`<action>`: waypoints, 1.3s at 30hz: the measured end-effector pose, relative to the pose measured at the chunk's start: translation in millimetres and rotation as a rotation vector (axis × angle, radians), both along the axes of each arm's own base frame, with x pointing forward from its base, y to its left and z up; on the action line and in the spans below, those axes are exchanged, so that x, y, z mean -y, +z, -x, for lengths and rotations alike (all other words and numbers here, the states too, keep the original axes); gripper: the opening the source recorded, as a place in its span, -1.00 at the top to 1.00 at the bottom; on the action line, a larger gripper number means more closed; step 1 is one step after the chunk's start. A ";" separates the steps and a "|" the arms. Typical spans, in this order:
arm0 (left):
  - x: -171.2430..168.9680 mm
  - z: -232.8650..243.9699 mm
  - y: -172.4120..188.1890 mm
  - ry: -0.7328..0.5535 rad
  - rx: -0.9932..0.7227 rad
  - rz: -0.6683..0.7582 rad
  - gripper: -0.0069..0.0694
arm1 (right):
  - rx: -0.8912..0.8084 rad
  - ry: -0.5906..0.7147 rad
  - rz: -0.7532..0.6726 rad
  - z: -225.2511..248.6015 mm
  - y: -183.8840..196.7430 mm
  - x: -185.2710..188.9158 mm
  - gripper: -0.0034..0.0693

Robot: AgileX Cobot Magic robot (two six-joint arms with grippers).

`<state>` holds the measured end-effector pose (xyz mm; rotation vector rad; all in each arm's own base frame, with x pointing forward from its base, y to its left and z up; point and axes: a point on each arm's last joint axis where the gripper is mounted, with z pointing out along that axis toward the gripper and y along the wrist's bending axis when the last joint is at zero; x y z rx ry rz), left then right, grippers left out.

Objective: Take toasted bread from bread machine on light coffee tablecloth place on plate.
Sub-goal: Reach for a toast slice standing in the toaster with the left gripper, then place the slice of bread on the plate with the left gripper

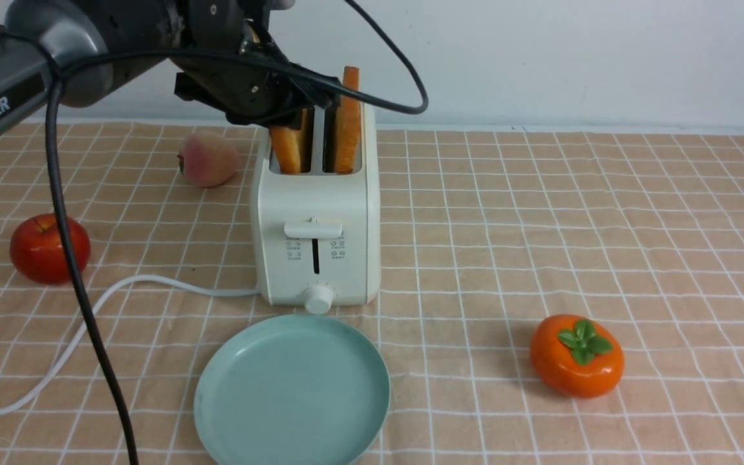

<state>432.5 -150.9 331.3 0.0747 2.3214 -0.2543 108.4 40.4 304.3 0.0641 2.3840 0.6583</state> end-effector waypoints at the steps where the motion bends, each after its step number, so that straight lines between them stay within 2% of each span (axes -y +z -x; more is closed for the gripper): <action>1: -1.2 1.4 4.7 0.008 0.004 -0.002 0.69 | 0.002 -0.001 0.000 -0.2 0.1 0.1 0.82; 6: -10.2 20.7 54.8 0.023 0.085 0.004 0.65 | 0.009 -0.006 -0.001 -0.8 0.6 0.3 0.82; 7: -16.6 36.9 87.0 0.030 0.143 0.025 0.65 | 0.010 -0.007 -0.001 -0.9 0.6 0.3 0.82; 8: -17.6 39.5 91.4 0.031 0.151 0.027 0.65 | 0.010 -0.007 -0.001 -0.9 0.6 0.3 0.82; 9: -27.2 65.3 128.1 0.038 0.211 0.053 0.65 | 0.011 -0.007 -0.001 -0.9 0.7 0.3 0.82; 11: -39.6 98.5 160.4 0.046 0.247 0.070 0.65 | 0.013 -0.008 -0.001 -1.1 0.8 0.4 0.81; 14: -54.5 139.6 182.4 0.056 0.218 0.074 0.65 | 0.024 -0.015 -0.002 -2.0 1.4 0.8 0.80; 17: -60.9 158.1 180.1 0.060 0.164 0.063 0.65 | 0.038 -0.024 -0.002 -3.2 2.3 1.3 0.79; 21: -57.2 172.7 124.0 0.023 -0.038 0.087 0.65 | 0.061 -0.039 -0.003 -5.1 3.7 2.1 0.78; 24: -47.7 177.9 59.8 -0.014 -0.177 0.172 0.65 | 0.066 -0.042 -0.003 -5.4 3.9 2.2 0.78; 25: -44.4 178.7 48.1 -0.027 -0.187 0.210 0.65 | 0.066 -0.042 -0.003 -5.4 3.9 2.2 0.78; 26: -40.8 181.9 18.4 -0.036 -0.234 0.255 0.65 | 0.066 -0.042 -0.003 -5.5 4.0 2.3 0.78; 27: -39.3 181.5 15.4 -0.040 -0.229 0.277 0.65 | 0.066 -0.042 -0.003 -5.5 4.0 2.3 0.78; 30: -34.1 189.1 -41.9 -0.028 -0.277 0.400 0.65 | 0.067 -0.042 -0.003 -5.5 4.0 2.3 0.77; 34: -33.5 188.6 -71.3 0.004 -0.247 0.468 0.65 | 0.067 -0.042 -0.003 -5.5 4.0 2.3 0.76; 39: -27.9 178.9 -92.0 -0.001 -0.277 0.479 0.63 | 0.067 -0.042 -0.003 -5.5 4.0 2.3 0.74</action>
